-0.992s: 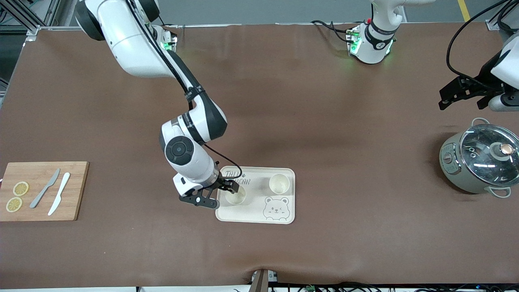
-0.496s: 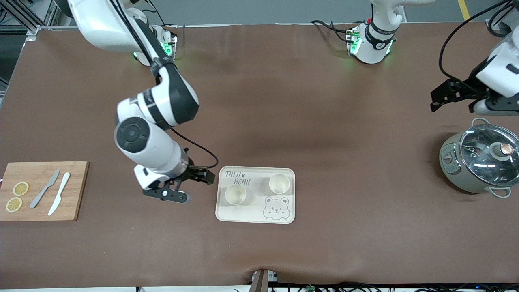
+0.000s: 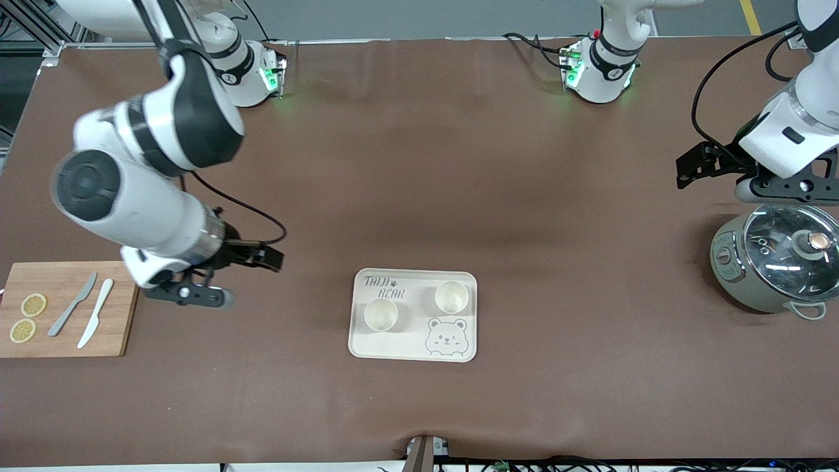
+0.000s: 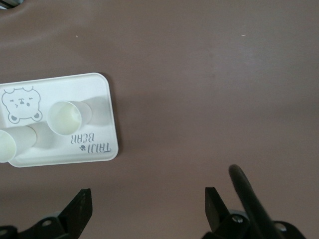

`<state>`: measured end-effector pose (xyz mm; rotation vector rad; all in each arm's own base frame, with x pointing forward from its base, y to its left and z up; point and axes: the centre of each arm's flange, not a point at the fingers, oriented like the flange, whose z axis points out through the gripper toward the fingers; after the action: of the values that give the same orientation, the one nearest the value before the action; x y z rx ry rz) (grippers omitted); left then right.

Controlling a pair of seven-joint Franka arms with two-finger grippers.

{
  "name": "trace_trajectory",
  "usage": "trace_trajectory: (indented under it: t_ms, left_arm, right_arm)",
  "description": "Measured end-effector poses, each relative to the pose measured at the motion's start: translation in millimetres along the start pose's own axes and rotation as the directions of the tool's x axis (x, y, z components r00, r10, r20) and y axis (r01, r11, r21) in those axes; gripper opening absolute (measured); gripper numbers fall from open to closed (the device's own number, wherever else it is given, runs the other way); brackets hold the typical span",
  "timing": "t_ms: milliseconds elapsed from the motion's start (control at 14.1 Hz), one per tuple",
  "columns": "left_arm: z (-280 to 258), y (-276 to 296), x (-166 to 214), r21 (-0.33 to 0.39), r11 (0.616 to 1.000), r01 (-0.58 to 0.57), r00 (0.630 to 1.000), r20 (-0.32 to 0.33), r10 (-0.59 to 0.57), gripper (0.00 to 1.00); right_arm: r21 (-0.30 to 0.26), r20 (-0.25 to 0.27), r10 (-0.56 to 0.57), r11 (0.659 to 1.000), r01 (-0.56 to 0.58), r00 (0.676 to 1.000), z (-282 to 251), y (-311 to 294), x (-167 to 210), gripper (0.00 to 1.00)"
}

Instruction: Place white IKEA cup upright on tray with both arms

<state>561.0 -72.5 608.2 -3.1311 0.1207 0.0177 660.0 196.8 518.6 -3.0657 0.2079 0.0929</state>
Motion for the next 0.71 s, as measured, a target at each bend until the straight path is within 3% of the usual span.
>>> trace_trajectory:
  t_ms: [709]
  left_arm:
    - [-17, -7, 1, -0.002, 1.0, 0.013, 0.999, -0.036, -0.013, 1.0]
  right_arm:
    - [0.005, 0.044, -0.137, 0.991, 0.137, 0.99, -78, 166, 13, 1.0]
